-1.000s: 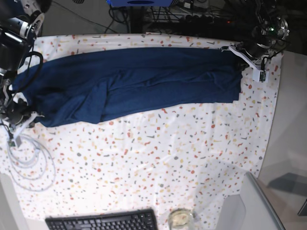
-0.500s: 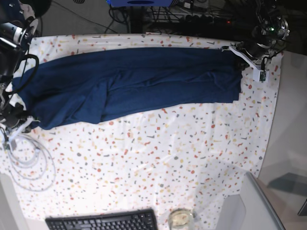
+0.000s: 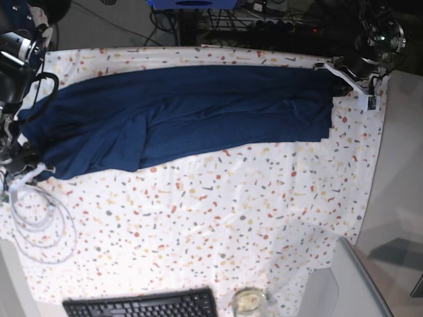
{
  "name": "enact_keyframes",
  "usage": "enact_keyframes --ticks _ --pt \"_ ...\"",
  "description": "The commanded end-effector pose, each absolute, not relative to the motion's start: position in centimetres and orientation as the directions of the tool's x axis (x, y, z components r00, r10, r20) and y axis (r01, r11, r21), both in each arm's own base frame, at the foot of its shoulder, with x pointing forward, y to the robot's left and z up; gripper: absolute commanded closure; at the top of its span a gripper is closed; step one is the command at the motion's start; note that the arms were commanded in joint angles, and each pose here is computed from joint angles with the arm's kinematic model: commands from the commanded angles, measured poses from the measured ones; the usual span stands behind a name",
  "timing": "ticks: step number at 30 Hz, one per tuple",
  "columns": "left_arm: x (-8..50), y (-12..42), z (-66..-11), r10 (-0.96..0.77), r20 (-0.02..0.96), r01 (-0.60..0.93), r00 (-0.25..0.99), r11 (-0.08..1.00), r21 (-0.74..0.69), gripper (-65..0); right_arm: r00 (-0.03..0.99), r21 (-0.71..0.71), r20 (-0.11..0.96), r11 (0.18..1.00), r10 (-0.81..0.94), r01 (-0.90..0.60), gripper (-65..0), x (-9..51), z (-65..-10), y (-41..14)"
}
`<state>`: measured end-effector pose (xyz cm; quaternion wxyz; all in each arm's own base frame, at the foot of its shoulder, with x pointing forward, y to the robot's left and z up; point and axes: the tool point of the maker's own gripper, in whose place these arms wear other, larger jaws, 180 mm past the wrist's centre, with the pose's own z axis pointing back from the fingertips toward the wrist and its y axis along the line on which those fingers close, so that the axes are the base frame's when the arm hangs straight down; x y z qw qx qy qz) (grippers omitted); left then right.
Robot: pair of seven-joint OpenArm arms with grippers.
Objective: Layout the t-shirt on the table in an organized manner, then fold the t-shirt properly
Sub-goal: 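Grasp both ends of the shirt strip, one with each gripper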
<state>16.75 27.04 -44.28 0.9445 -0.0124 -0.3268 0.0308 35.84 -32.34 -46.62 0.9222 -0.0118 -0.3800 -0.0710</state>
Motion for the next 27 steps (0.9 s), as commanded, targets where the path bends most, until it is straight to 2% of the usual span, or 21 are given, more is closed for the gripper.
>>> enact_keyframes --ticks 1,7,9,13,17,19,21,23,25,27 --pt "17.1 28.0 -43.4 0.066 0.644 -0.064 0.763 0.998 -0.026 0.0 0.65 0.013 0.75 0.985 -0.125 0.174 -0.5 37.2 -44.8 -34.0" --pt "16.5 29.7 -42.9 0.083 0.648 -0.106 0.757 0.994 -0.003 0.0 0.642 0.0 0.754 0.976 -0.142 0.216 -1.1 37.0 -45.0 -34.7" --pt "16.5 29.8 -42.8 0.082 0.65 -0.106 0.756 0.994 -0.001 0.0 0.619 -0.003 0.774 0.977 -0.134 0.215 -4.2 37.6 -44.3 -34.8" --pt "16.2 30.5 -42.6 0.092 0.65 -0.127 0.754 0.992 0.008 0.0 0.585 -0.028 0.805 0.977 -0.105 0.214 -20.4 38.4 -42.3 -35.6" --pt "15.7 31.7 -42.2 0.108 0.656 -0.161 0.747 0.987 0.02 0.0 0.557 -0.064 0.828 0.975 -0.067 0.211 -42.0 38.3 -40.8 -36.2" --pt "15.5 32.2 -42.0 0.113 0.658 -0.172 0.745 0.985 0.027 0.0 0.545 -0.088 0.838 0.976 -0.037 0.201 -45.8 38.0 -40.0 -36.3" --pt "15.4 32.5 -42.0 0.116 0.659 -0.181 0.743 0.983 0.03 0.0 0.538 -0.11 0.843 0.977 -0.008 0.185 -45.5 37.4 -39.6 -36.1" --pt "15.3 32.7 -41.9 0.119 0.66 -0.187 0.742 0.982 0.033 0.0 0.528 -0.128 0.849 0.977 0.02 0.169 -39.3 36.7 -39.1 -35.6" --pt "15.1 33.0 -41.8 0.124 0.661 -0.196 0.74 0.98 0.035 0.0 0.529 -0.124 0.847 0.985 0.041 0.123 -27.9 36.3 -39.6 -33.6" --pt "14.9 33.4 -41.7 0.129 0.663 -0.207 0.738 0.978 0.04 0.0 0.537 -0.123 0.841 0.99 0.069 0.065 -10.8 35.7 -40.1 -31.9"
